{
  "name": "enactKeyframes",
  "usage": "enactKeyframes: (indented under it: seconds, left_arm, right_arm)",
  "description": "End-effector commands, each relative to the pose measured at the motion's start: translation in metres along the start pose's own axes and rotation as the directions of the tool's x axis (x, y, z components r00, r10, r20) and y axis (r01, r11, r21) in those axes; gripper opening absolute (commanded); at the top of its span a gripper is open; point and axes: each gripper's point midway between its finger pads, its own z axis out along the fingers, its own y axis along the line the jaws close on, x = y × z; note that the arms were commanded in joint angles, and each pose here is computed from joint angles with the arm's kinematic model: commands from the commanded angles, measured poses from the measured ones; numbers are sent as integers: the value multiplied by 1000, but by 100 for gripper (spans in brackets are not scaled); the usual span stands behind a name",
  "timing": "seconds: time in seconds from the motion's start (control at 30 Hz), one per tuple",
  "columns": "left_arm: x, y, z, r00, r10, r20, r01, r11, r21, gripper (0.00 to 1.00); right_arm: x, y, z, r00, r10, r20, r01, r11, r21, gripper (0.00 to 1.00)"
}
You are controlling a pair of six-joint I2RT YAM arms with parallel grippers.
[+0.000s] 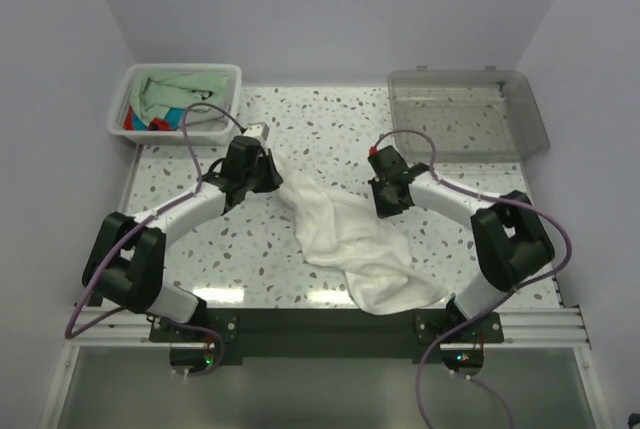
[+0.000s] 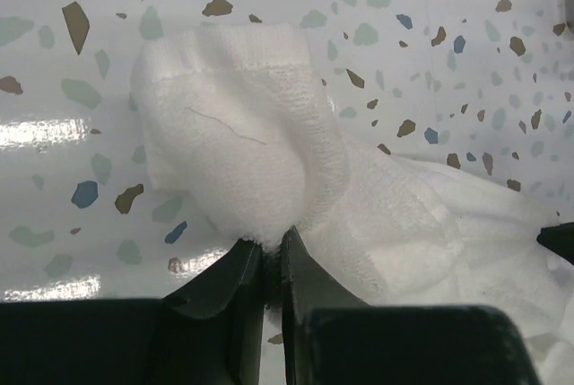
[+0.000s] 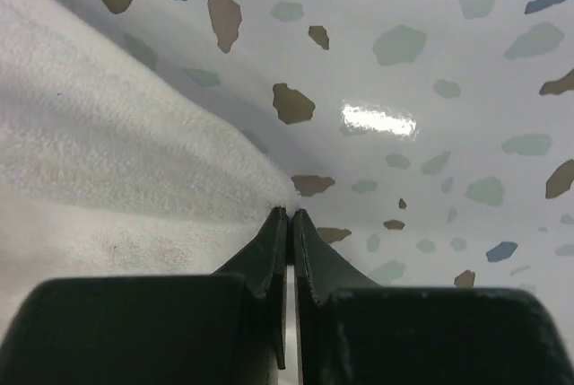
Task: Fold and stack the towels
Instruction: Flatten out the crumpled towel
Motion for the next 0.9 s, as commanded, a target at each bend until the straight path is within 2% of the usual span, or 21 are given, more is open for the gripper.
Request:
enactKeyframes:
  seconds: [0.0,0.13,0.2,0.3,0.37,0.4,0.43,0.53,0.57,0.63,0.67,0.7,0.73,0.77,0.83,0.87]
  left_arm:
    - [6,7,0,1000,-22,7,22,1000,-8,0]
    - [55,57,-5,989,-146,-30,139,973,-183,3]
    - [80,79,-12,979,-200,-51,182,953,-240,7]
    - [91,92,-32,970,-240,-27,222,932,-287,17]
    - [82,96,-47,969,-244,31,242,923,-301,28]
    - [91,102,-55,968,-250,17,242,913,-328,29]
    - [85,101,-64,964,-261,57,265,910,-319,31]
    - [86,99,-78,957,-281,70,289,907,-307,47]
    - [84,96,-80,957,-283,69,291,910,-296,57]
    - [68,80,-84,955,-286,74,295,923,-245,68]
    - [61,75,-84,957,-281,77,291,928,-233,78]
    - [42,60,-88,960,-266,93,280,938,-207,81]
    - [41,58,-82,968,-242,63,250,941,-230,82]
    - [17,42,-83,971,-224,87,238,949,-206,82]
    - [20,33,-69,985,-169,29,171,953,-250,81]
    - [8,17,-67,988,-153,32,157,960,-232,79]
  right_arm:
    - [7,2,-18,998,58,30,-58,998,-7,0]
    - [26,6,-17,996,90,12,-90,995,-53,0]
    - [27,11,-20,995,97,22,-95,992,-85,0]
    - [34,8,-25,995,92,24,-89,992,-88,0]
    - [36,7,-29,996,85,21,-83,993,-85,0]
    - [34,8,-33,996,79,30,-76,993,-93,0]
    - [35,8,-34,997,72,30,-69,993,-95,0]
    - [37,8,-38,998,48,31,-45,995,-86,2]
    - [39,9,-38,999,39,26,-36,996,-86,3]
    - [40,10,-39,999,27,27,-25,996,-86,4]
    - [40,12,-39,999,17,30,-15,996,-86,4]
    - [40,12,-39,999,10,32,-8,997,-83,5]
    - [39,12,-39,999,7,37,-4,997,-76,5]
    - [39,12,-38,999,0,34,2,997,-73,5]
    - [37,10,-38,999,-4,41,6,998,-60,6]
    - [36,9,-37,999,-7,43,9,998,-54,5]
